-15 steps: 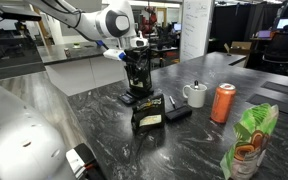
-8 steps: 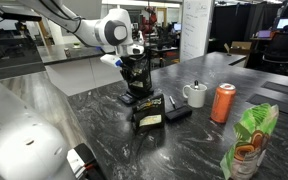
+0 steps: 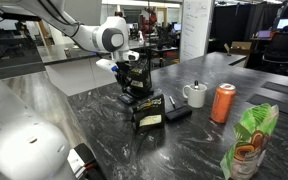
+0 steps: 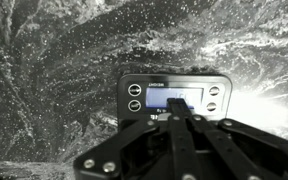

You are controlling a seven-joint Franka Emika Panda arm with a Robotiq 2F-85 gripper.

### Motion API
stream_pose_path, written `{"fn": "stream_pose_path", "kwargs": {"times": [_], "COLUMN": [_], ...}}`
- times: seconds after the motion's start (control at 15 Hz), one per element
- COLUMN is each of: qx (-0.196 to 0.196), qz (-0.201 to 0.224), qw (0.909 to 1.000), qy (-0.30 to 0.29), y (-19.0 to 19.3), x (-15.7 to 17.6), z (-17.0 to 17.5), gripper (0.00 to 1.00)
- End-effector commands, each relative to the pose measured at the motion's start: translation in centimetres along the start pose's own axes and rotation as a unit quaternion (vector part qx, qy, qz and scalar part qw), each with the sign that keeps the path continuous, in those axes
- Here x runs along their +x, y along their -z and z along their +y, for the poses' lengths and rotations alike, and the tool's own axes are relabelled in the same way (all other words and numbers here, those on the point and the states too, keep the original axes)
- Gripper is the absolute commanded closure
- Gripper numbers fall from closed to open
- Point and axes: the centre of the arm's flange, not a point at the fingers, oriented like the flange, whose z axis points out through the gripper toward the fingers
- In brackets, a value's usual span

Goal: Press the left button on the scale

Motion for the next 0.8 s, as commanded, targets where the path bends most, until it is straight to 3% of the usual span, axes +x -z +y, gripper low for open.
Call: {"fn": "stream_pose_path", "kwargs": {"times": [0.0,0.73], "qx": [0.011,-0.002], "qz": [-0.012,-0.008], "qw": [0.9996,0.9980], "qy": [0.022,0.063], "y": [-2.3,-2.7], "x": [1.1,0.8], "z": [-0.9,-4.2], "gripper": [1.00,1.00]}}
